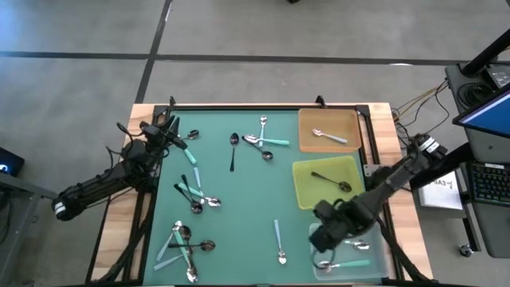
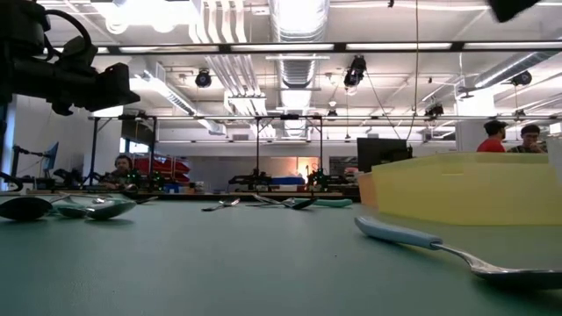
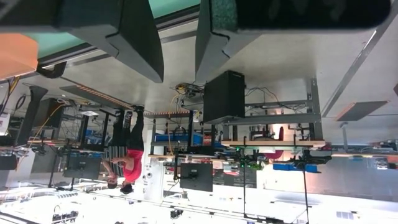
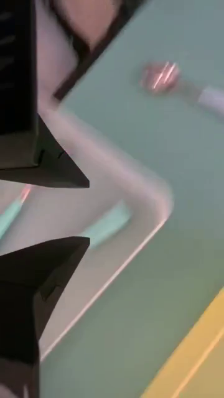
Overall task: Sort silverware by color (type)
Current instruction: Put the blue spoon into the orange bin
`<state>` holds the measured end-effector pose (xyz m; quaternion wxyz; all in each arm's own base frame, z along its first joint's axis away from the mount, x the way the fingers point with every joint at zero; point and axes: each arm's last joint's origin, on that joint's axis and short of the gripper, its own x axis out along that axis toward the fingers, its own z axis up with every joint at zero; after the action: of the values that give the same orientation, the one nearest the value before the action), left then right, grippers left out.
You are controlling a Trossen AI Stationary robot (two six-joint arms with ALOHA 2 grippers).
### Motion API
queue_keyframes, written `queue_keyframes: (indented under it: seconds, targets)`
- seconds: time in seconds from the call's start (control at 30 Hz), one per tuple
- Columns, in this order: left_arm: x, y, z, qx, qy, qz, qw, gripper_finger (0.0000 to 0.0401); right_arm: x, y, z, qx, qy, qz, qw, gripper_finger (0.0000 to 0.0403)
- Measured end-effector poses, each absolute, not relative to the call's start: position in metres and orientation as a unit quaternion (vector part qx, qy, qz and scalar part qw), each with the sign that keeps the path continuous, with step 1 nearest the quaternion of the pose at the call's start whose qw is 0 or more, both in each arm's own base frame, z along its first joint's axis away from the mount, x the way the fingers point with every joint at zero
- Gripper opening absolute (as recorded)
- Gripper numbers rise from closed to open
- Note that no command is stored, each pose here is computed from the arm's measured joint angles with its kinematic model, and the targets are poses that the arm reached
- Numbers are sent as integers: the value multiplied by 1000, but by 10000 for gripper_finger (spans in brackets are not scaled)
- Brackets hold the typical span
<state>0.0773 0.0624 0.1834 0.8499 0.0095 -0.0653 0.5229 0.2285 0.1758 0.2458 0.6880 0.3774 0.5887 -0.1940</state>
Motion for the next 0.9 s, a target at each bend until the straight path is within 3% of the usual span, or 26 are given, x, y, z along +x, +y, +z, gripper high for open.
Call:
queue_keyframes:
  seconds: [0.23, 0.43, 0.9]
  targets:
    - [77, 62, 183, 9, -65, 523, 850, 77, 277, 177, 233, 445, 519, -131, 718, 123]
    - [77, 62, 183, 9, -65, 523, 850, 77, 302, 186, 200, 422, 562, -134, 699, 123]
    - [77, 62, 183, 9, -65, 523, 850, 77, 354, 172, 165, 377, 582, -149, 705, 123]
